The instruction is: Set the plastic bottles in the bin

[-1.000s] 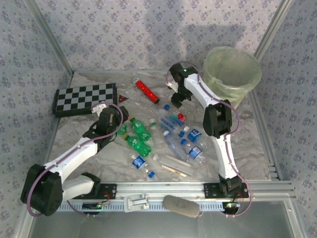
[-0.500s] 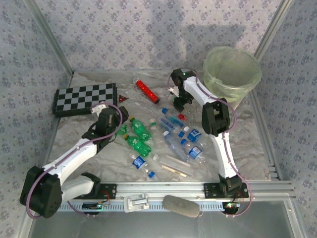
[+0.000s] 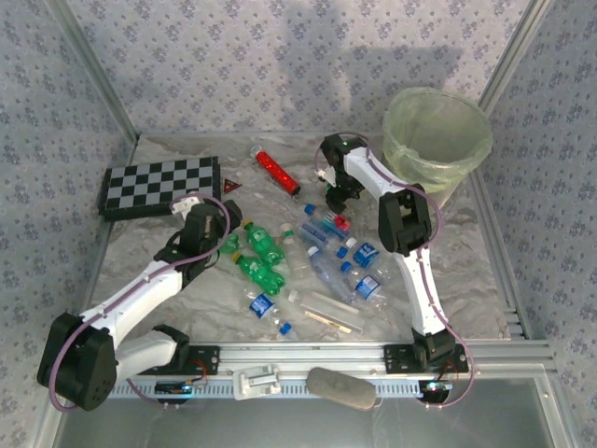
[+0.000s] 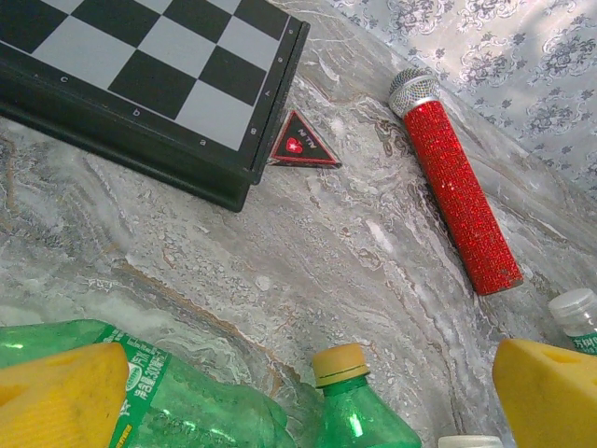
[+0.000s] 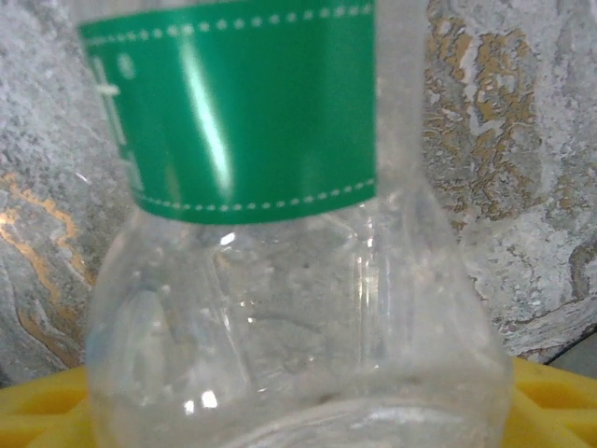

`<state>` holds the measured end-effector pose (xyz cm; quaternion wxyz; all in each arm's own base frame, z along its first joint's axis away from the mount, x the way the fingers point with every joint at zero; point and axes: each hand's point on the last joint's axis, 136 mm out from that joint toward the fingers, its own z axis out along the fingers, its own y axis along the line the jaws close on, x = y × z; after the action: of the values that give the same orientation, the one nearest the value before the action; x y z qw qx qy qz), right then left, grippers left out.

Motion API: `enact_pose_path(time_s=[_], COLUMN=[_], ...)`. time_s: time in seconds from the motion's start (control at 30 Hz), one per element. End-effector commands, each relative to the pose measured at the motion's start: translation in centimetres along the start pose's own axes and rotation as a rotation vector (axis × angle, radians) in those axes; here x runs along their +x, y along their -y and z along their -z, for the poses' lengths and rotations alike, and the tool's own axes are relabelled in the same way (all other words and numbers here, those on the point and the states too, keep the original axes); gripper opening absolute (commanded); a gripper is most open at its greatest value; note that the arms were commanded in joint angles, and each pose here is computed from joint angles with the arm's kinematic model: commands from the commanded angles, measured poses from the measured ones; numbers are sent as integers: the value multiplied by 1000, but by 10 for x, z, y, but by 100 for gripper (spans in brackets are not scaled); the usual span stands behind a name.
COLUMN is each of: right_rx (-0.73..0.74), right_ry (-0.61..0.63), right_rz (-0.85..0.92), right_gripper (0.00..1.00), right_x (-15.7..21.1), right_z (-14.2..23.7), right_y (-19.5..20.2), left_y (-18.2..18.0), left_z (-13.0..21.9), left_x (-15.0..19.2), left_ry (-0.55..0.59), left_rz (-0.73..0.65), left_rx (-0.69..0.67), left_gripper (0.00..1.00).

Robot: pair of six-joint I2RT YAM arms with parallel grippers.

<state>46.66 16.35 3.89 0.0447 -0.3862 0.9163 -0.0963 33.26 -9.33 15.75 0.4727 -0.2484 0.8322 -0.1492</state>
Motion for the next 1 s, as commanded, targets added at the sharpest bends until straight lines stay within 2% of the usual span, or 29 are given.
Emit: enact_pose_path(time_s=[0.0,0.1,0.23,0.6,0.97], right_rx=[-10,-12,-18,21,86], right_ry=[19,84,206,556,969], right_rz=[10,5,-7,-9,-125], right_gripper=[67,60,56,53,52], right_x=[-3,-11,-26,-53,-32], right_z=[3,21,54,162,303], right_y=[-2,0,0,-3,12], left_y=[-1,-1,2,33,68], left_z=[2,1,-1,-7,-20], left_x=[0,1,3,14,38], left_ry=[-5,-7,-16,-59,-148], left_rz=[11,8,1,-107,-205], left_rx=[7,6,12,71,127], left_gripper=[100,100,100,100,100])
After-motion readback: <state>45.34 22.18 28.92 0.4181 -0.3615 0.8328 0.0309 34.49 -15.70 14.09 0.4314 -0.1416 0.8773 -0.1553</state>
